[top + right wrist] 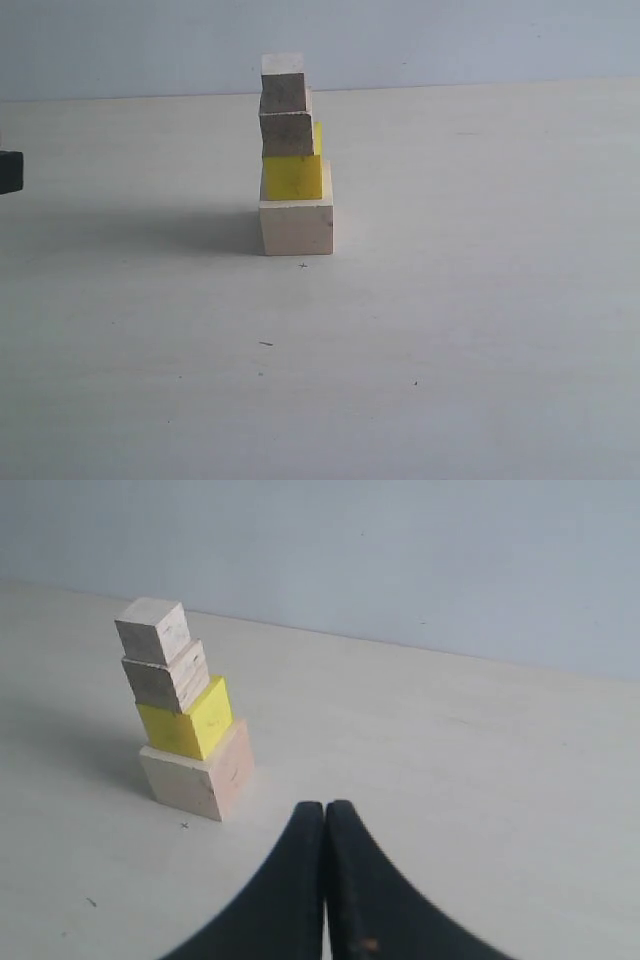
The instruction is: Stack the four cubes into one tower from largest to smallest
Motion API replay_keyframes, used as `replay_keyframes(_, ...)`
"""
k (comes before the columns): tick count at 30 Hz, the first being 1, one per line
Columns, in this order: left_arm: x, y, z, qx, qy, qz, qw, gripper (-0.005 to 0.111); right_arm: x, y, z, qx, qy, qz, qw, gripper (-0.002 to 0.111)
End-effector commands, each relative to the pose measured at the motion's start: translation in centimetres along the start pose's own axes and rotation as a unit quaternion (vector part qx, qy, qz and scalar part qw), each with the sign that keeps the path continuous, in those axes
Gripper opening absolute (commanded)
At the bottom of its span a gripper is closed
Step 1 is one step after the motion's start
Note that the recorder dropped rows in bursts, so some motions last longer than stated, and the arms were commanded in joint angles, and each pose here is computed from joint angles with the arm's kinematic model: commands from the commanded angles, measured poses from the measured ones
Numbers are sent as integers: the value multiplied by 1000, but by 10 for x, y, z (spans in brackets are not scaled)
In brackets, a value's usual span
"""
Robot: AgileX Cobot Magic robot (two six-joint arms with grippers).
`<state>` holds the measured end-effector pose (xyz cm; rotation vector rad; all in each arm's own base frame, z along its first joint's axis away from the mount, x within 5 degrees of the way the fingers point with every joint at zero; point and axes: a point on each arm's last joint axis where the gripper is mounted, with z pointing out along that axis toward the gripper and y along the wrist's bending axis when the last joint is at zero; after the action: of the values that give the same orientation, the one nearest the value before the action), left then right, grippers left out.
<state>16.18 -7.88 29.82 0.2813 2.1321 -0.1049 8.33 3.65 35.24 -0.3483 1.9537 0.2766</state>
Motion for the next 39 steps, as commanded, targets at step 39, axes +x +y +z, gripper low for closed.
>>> replay_keyframes(39, 67, 56, -159, -110, -332, -281, 894, 0, 1, 0, -1, -2, 2, 5, 1000, 0)
